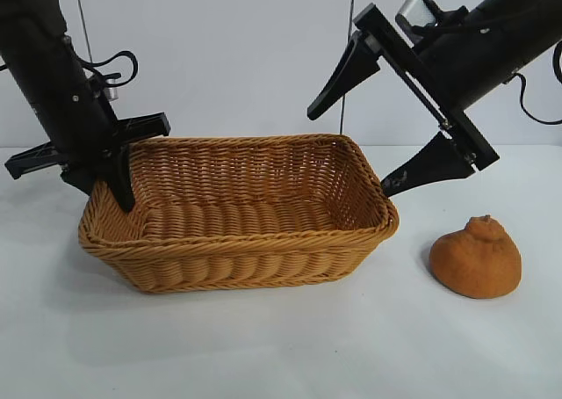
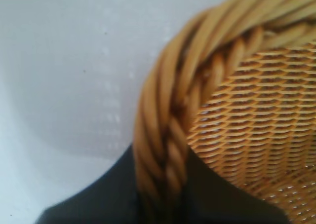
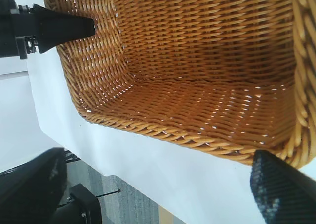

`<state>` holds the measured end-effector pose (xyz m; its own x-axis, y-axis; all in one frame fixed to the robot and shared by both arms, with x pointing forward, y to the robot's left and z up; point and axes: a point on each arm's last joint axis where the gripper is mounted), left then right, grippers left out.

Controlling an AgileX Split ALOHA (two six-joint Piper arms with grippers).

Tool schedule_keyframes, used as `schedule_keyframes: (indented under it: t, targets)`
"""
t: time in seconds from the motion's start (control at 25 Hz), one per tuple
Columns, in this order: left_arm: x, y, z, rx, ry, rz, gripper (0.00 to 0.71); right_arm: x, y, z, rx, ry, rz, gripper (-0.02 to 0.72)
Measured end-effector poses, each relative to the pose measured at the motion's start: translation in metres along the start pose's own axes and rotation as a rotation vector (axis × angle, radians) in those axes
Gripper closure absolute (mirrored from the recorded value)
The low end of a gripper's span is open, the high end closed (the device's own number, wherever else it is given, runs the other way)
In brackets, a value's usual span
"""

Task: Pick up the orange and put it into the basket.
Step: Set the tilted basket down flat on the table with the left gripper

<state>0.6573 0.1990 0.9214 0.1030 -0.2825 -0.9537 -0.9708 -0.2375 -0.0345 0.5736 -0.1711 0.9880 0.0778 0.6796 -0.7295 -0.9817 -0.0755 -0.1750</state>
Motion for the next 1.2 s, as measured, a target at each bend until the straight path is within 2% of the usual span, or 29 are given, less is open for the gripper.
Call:
schedule_keyframes:
  t: [0.24, 0.52, 0.6, 0.64, 0.72, 0.8, 0.84, 0.96, 1.08, 1.2]
  targets:
    - [-0.001, 0.005, 0.002, 0.037, -0.012, 0.065, 0.626, 0.0, -0.002, -0.001, 0.0, 0.009, -0.019, 0.01]
    - [-0.001, 0.005, 0.002, 0.045, -0.012, 0.065, 0.626, 0.0, -0.002, -0.001, -0.005, 0.009, -0.019, 0.01]
    - [-0.001, 0.005, 0.002, 0.047, -0.011, 0.064, 0.602, 0.0, -0.002, -0.001, -0.007, 0.009, -0.019, 0.01]
    - [-0.001, 0.005, 0.002, 0.051, -0.011, 0.064, 0.554, 0.0, -0.002, -0.001, -0.007, 0.009, -0.019, 0.01]
    - [-0.001, 0.005, 0.001, 0.052, -0.001, 0.066, 0.396, 0.0, -0.002, -0.001, -0.007, 0.009, -0.019, 0.01]
    - [-0.001, 0.006, -0.001, 0.046, 0.013, 0.069, 0.21, 0.0, -0.002, -0.001, -0.007, 0.009, -0.019, 0.01]
    - [-0.001, 0.006, -0.001, 0.042, 0.018, 0.07, 0.147, 0.0, -0.002, -0.001, -0.007, 0.009, -0.019, 0.01]
    - [-0.001, 0.007, -0.002, 0.038, 0.025, 0.086, 0.074, 0.0, -0.002, -0.001, -0.008, 0.009, -0.019, 0.01]
    - [-0.011, 0.01, -0.004, 0.047, 0.028, 0.085, 0.055, 0.0, -0.002, -0.001, -0.008, 0.009, -0.019, 0.01]
    - [-0.036, 0.01, -0.007, 0.092, 0.008, 0.035, 0.052, 0.0, -0.002, -0.001, -0.008, 0.009, -0.019, 0.01]
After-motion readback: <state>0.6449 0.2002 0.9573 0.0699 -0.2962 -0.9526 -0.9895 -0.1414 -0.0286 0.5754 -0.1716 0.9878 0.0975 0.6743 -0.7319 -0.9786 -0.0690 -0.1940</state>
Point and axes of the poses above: a point on each arm's last joint axis where the gripper is mounted, x pointing out along that axis toward the gripper, z along the wrist's bending axis when the last joint is at zero, y = z × x, and after that the axes turned 7 degrees about -x, right-handed
